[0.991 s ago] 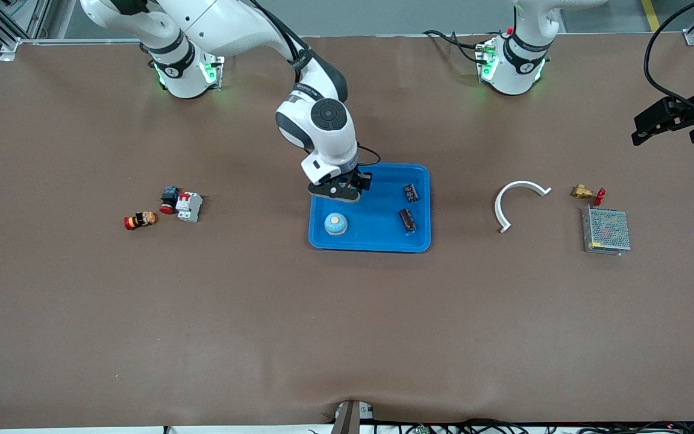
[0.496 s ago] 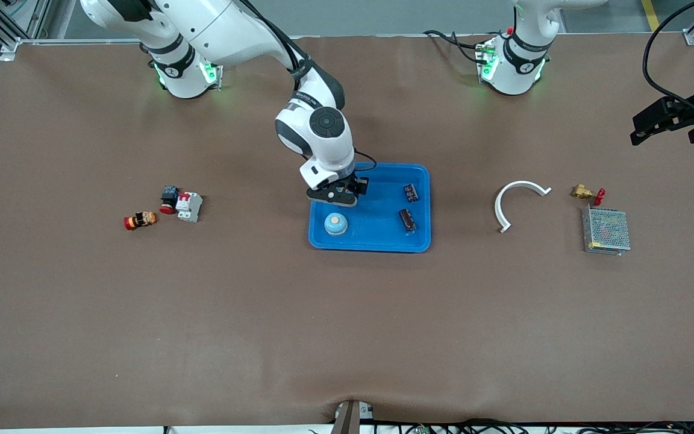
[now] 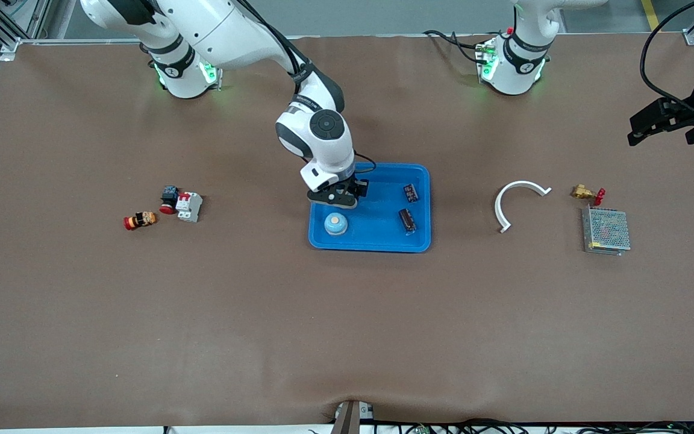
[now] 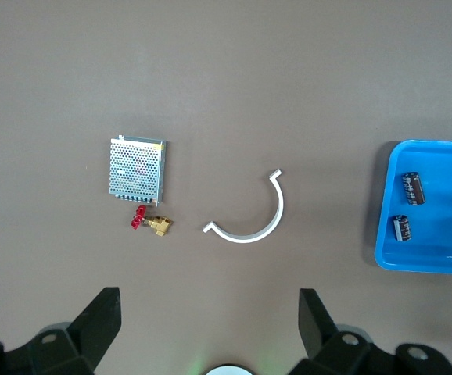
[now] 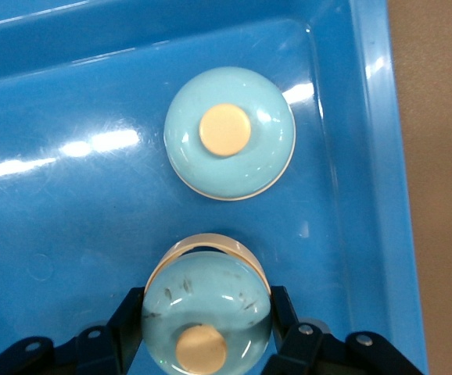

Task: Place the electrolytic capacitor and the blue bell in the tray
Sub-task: 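Lower the bell into the tray and open the right gripper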

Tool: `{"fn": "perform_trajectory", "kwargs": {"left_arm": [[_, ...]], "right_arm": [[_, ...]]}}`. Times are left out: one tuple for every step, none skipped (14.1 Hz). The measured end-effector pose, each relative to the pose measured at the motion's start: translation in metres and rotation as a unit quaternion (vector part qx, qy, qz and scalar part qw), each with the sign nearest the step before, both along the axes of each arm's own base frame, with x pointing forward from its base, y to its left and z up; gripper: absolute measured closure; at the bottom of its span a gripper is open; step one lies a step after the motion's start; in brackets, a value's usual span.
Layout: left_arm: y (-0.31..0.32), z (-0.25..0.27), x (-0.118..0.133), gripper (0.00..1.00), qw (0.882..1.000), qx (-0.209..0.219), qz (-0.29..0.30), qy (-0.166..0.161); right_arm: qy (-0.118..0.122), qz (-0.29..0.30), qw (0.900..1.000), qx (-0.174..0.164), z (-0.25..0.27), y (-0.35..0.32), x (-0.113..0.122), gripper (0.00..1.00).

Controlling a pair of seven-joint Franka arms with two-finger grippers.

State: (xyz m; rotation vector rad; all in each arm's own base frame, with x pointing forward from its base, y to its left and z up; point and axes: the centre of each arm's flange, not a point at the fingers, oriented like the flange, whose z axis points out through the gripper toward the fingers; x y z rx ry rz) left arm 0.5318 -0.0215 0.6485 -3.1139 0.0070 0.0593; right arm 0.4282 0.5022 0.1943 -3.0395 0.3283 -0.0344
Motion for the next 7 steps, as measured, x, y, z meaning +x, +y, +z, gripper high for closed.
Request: {"fn": "perform_trajectory", "kwargs": {"left_arm": [[-0.0003, 0.0, 0.0, 0.0, 1.0, 0.0, 0.0, 0.0], [-0.0002, 0.0, 0.0, 0.0, 1.0, 0.0, 0.0, 0.0], [-0.0002, 0.0, 0.0, 0.0, 1.0, 0.0, 0.0, 0.0], [-0.0002, 0.0, 0.0, 0.0, 1.0, 0.0, 0.0, 0.0], [-0.0002, 0.0, 0.0, 0.0, 1.0, 0.0, 0.0, 0.0], [-0.0002, 0.0, 0.0, 0.0, 1.0, 0.0, 0.0, 0.0], [-0.0002, 0.0, 0.0, 0.0, 1.0, 0.0, 0.0, 0.0]], "right_arm": [[0.0, 0.0, 1.0, 0.0, 0.0, 0.0001, -0.0001, 0.31], [0.0, -0.003, 1.0, 0.0, -0.0001, 0.0, 0.0, 0.28], [-0.001, -0.005, 1.0, 0.0, 0.0, 0.0002, -0.0002, 0.21], [-0.002, -0.004, 1.0, 0.0, 0.0001, 0.0009, -0.0009, 0.09], [-0.004, -0.002, 1.0, -0.001, 0.0001, 0.0017, -0.0017, 0.0], [-0.005, -0.001, 1.0, -0.001, 0.0002, 0.0022, -0.0021, 0.0], [-0.005, -0.001, 1.0, -0.001, 0.0001, 0.0022, -0.0021, 0.0]]}}
